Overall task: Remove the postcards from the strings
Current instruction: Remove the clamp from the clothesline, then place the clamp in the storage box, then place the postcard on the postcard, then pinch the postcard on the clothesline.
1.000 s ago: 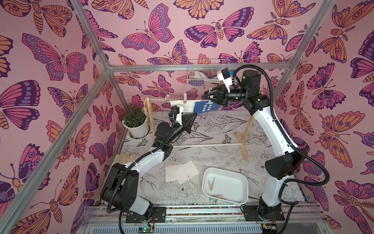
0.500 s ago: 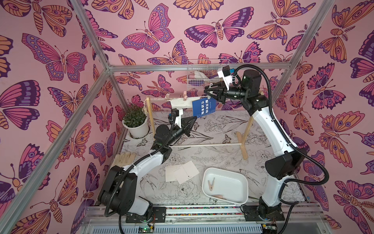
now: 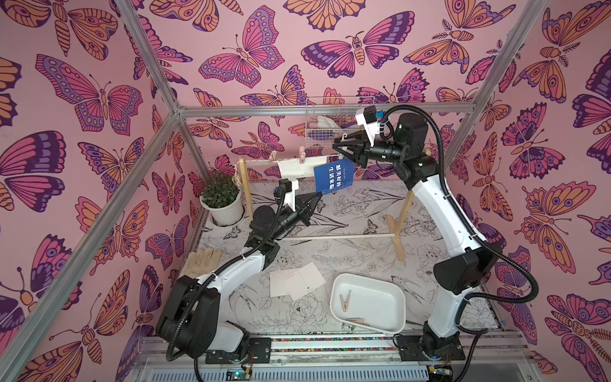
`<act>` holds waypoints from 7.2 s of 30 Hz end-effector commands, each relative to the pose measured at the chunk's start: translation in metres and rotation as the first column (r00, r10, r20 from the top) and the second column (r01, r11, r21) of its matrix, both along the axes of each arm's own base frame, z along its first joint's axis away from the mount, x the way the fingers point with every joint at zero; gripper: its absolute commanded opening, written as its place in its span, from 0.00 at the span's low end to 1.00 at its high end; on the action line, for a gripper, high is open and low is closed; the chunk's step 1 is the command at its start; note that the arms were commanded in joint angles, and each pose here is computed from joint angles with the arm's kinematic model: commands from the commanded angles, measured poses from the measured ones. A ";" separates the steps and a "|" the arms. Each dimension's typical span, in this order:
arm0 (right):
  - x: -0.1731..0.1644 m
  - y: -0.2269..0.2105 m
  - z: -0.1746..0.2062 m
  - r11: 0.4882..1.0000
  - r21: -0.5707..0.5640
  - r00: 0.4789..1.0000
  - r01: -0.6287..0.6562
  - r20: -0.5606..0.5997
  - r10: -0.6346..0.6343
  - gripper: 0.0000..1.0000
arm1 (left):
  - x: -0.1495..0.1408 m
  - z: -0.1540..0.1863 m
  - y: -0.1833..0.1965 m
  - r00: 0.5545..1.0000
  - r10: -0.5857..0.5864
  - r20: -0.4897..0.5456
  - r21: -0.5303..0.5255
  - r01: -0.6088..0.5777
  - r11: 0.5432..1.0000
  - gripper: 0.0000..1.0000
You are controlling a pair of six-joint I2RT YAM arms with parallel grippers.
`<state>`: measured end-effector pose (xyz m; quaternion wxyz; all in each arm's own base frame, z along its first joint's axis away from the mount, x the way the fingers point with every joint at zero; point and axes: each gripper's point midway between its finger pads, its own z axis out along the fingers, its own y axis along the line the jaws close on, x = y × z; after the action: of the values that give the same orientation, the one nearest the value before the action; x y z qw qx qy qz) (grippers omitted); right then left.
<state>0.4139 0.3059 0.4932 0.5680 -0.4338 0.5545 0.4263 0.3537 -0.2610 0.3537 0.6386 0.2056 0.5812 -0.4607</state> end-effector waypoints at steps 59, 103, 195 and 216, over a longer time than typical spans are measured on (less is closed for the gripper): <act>-0.225 -0.067 -0.204 0.926 -0.319 0.804 0.202 -0.486 -0.343 0.05 | -0.225 -0.185 0.096 0.269 0.199 -0.942 0.251 0.178 0.951 0.00; -0.248 -0.067 -0.332 0.774 -0.620 0.747 0.127 -0.453 -0.486 0.51 | -0.165 -0.188 0.135 0.332 0.465 -0.821 0.447 -0.134 0.884 0.64; -0.079 0.037 0.018 0.972 0.019 0.969 -0.235 -0.080 0.236 0.62 | 0.021 0.046 0.111 0.871 0.421 0.252 -0.032 -0.428 0.903 0.68; -0.092 0.038 0.019 0.966 0.007 0.963 -0.258 -0.083 0.258 0.62 | 0.039 0.038 0.096 0.907 0.330 0.263 -0.058 -0.327 0.943 0.69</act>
<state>0.3341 0.3444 0.5024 0.4827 -0.4747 0.5306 0.5101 0.4022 -0.1607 0.3716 0.7654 0.1383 0.5544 -0.2961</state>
